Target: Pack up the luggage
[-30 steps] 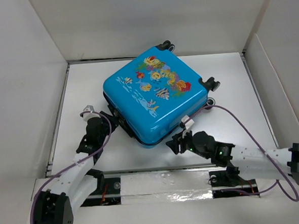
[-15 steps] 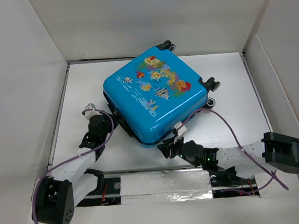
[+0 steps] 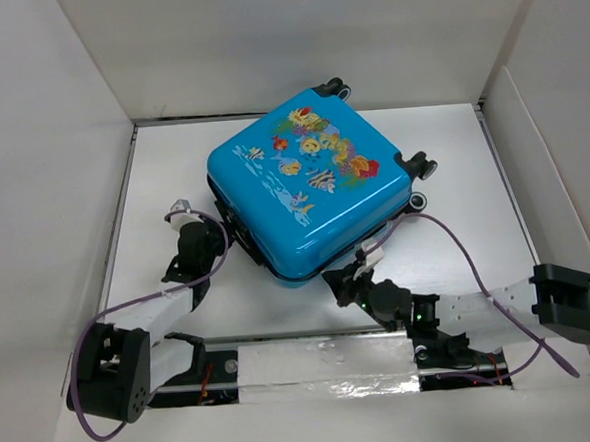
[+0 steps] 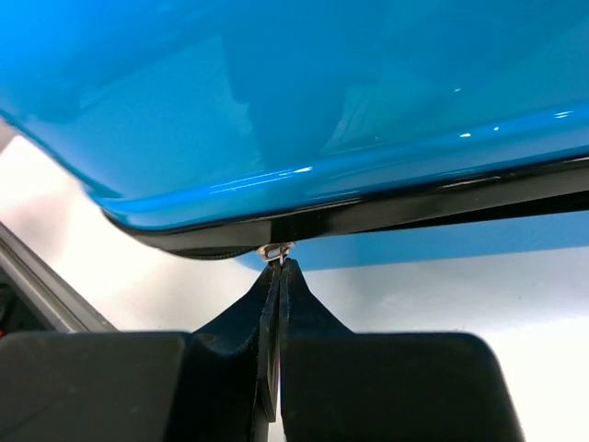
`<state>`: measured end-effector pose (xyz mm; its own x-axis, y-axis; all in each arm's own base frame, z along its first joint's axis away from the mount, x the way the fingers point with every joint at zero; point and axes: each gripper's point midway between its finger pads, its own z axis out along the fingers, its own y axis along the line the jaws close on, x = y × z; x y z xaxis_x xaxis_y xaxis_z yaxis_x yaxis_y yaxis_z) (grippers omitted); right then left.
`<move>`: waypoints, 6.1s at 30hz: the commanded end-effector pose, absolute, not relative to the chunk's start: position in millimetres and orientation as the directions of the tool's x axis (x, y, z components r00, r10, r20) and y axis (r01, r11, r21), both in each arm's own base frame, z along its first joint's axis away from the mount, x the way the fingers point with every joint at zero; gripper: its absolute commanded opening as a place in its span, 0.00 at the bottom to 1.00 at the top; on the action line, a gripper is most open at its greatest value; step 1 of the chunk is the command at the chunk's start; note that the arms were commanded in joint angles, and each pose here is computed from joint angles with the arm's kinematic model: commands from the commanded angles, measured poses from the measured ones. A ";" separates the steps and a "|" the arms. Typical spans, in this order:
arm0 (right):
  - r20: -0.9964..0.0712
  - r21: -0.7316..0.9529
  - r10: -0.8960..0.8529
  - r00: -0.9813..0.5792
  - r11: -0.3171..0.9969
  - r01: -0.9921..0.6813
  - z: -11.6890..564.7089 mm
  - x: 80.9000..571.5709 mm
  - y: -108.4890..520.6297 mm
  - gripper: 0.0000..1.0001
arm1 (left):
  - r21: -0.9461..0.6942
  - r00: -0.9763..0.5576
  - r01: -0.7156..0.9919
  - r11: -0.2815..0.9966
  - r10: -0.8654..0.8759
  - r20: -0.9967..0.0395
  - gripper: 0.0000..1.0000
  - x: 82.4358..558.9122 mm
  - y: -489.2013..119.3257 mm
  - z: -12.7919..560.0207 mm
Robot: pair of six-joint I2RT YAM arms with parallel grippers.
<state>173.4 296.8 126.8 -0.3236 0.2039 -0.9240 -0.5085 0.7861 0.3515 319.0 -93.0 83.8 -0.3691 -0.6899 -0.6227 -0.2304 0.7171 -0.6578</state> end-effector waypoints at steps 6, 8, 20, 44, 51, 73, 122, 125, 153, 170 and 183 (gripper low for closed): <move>-0.939 0.341 0.268 -0.217 0.821 -0.459 185.8 192.6 230.7 0.00 | -0.654 -0.441 -0.107 0.749 -0.625 -0.644 0.00 285.0 -119.5 80.0; -0.942 0.335 0.293 -0.164 0.817 -0.469 213.0 197.0 207.7 0.00 | -0.672 -0.441 -0.069 0.737 -0.627 -0.642 0.00 272.6 -126.5 86.6; -0.935 0.234 -0.004 -0.356 0.746 -0.624 189.0 191.1 198.1 0.00 | -0.728 -0.532 0.005 0.686 -0.614 -0.583 0.10 206.1 -165.2 94.7; -0.911 0.290 0.025 -0.411 0.748 -0.597 165.2 185.3 226.6 0.17 | -0.617 -0.557 0.226 0.754 -0.419 -0.717 0.00 184.8 -171.2 127.8; -0.875 0.344 0.032 -0.484 0.744 -0.572 139.5 166.2 220.9 0.42 | -0.627 -0.625 0.322 0.709 -0.338 -0.704 0.00 182.3 -202.9 126.6; -0.911 0.354 0.142 -0.388 0.752 -0.555 136.0 176.7 236.3 0.49 | -0.618 -0.677 0.448 0.646 -0.205 -0.707 0.01 156.1 -248.6 125.8; -0.843 0.497 0.308 -0.440 0.757 -0.423 159.8 134.3 330.8 0.00 | -0.625 -0.337 0.130 0.770 -0.559 -0.758 0.69 248.8 -190.1 206.5; -0.829 0.511 0.285 -0.481 0.735 -0.445 151.2 119.3 320.9 0.00 | -0.686 -0.162 0.106 0.720 -0.668 -0.726 0.74 265.6 -146.6 261.9; -0.915 0.309 0.086 -0.395 0.777 -0.548 179.9 113.4 371.3 0.00 | -0.818 -0.511 -0.161 0.552 -0.756 -0.410 0.74 401.2 -146.4 78.9; -0.978 0.181 0.012 -0.209 0.549 -0.816 259.1 173.7 537.8 0.00 | -0.813 -0.565 -0.065 0.579 -0.693 -0.448 0.72 306.6 -163.0 74.5; -0.919 0.296 -0.026 -0.395 0.618 -0.729 181.5 113.0 410.5 0.05 | -0.735 -0.385 -0.055 0.676 -0.694 -0.609 0.77 299.2 -112.9 123.2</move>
<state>171.0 389.8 137.6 -0.3289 -0.2088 -0.9210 -0.6004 0.7990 0.0333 312.2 -111.9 118.5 -0.3579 -0.7396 -0.5700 -0.0866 0.6341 -0.7684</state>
